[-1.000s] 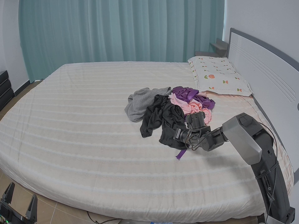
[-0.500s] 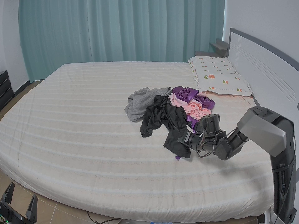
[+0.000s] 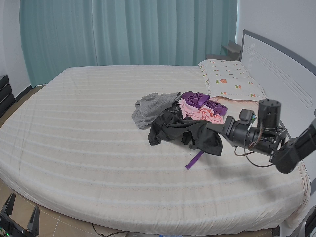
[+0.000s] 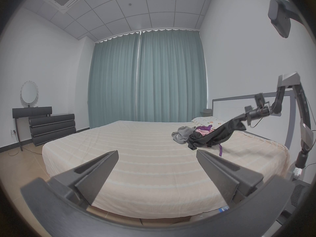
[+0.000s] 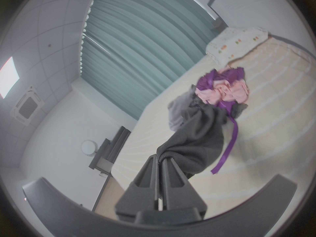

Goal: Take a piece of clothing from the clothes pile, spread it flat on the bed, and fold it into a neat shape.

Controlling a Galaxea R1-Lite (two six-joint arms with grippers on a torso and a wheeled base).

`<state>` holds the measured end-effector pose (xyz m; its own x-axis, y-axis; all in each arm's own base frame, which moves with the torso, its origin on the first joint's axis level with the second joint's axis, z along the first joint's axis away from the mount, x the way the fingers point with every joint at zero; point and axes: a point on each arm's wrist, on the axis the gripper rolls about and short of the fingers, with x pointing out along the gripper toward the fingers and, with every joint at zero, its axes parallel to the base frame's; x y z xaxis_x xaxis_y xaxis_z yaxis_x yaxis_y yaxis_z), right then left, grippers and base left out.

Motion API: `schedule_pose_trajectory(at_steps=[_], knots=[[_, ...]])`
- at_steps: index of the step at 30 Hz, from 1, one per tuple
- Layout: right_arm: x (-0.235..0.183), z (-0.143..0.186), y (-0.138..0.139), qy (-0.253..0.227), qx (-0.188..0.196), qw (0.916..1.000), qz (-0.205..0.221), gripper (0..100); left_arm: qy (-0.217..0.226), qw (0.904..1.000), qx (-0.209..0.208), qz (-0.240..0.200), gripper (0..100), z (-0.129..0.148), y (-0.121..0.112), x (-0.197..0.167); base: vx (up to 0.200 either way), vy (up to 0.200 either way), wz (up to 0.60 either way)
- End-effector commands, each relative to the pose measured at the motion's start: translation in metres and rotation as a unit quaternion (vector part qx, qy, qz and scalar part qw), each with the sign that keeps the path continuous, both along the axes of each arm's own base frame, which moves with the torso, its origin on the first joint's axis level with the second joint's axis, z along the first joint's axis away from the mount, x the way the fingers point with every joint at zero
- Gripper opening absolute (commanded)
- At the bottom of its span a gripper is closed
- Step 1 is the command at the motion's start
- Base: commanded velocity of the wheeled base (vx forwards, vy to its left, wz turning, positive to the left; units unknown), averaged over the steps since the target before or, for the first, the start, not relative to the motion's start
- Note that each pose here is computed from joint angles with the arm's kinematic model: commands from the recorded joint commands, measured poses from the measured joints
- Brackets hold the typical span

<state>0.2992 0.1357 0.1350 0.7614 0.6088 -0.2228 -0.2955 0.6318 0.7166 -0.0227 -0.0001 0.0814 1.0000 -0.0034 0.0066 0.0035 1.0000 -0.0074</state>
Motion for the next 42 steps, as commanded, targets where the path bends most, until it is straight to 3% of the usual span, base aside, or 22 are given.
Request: schedule_pose_trajectory(at_steps=[1, 9, 23, 28, 29, 31, 32, 33, 34, 38, 42], knots=[[-0.075, 0.093, -0.014, -0.107, 0.047, 0.9925, 0.035, 0, 0.001, 1.0, 0.0, 0.0, 100, -0.005, 0.0, 0.0, 0.0, 0.0, 0.0], [-0.087, 0.14, -0.018, -0.15, 0.065, 0.9858, 0.038, 0, 0.001, 1.0, 0.0, 0.0, 100, -0.005, 0.0, 0.0, 0.0, 0.0, 0.0], [-0.09, 0.137, -0.015, -0.152, 0.056, 0.9856, 0.047, 0, -0.001, 0.9999, -0.002, -0.014, 100, -0.005, 0.0, 0.0, 0.0, 0.0, 0.0], [-0.089, 0.138, -0.009, -0.152, 0.056, 0.9851, 0.058, 0, 0.0, 0.9997, -0.022, -0.01, 100, -0.005, 0.0, 0.0, 0.0, 0.0, 0.0], [-0.089, 0.137, -0.008, -0.151, 0.056, 0.9851, 0.059, 0, -0.016, 0.9995, -0.027, -0.009, 100, -0.001, 0.0, -0.001, 0.0, 0.0, 0.0], [-0.089, 0.137, -0.007, -0.151, 0.056, 0.9851, 0.06, 0, -0.112, 0.9914, -0.066, -0.01, 100, 0.054, 0.0, -0.014, 0.0, 0.0, 0.0], [-0.089, 0.137, -0.007, -0.151, 0.056, 0.9851, 0.06, 0, -0.112, 0.9914, -0.066, -0.01, 100, 0.054, 0.0, -0.014, 0.0, 0.0, 0.0], [-0.087, 0.136, -0.006, -0.149, 0.055, 0.9855, 0.06, 0, -0.095, 0.9891, -0.111, -0.022, 100, 0.085, 0.0, -0.006, 0.0, 0.0, 0.0], [-0.085, 0.135, -0.006, -0.147, 0.054, 0.9859, 0.059, 0, -0.049, 0.9911, -0.121, -0.025, 100, 0.087, -0.001, 0.007, 0.0, 0.0, 0.0], [-0.083, 0.134, -0.004, -0.145, 0.052, 0.9864, 0.057, 0, 0.024, 0.9903, -0.106, -0.087, 100, 0.082, -0.004, 0.026, 0.0, 0.0, 0.0], [-0.076, 0.131, 0.0, -0.141, 0.049, 0.9877, 0.046, 0, 0.094, 0.9782, -0.109, -0.149, 100, 0.07, -0.007, 0.04, 0.0, 0.0, 0.0]])
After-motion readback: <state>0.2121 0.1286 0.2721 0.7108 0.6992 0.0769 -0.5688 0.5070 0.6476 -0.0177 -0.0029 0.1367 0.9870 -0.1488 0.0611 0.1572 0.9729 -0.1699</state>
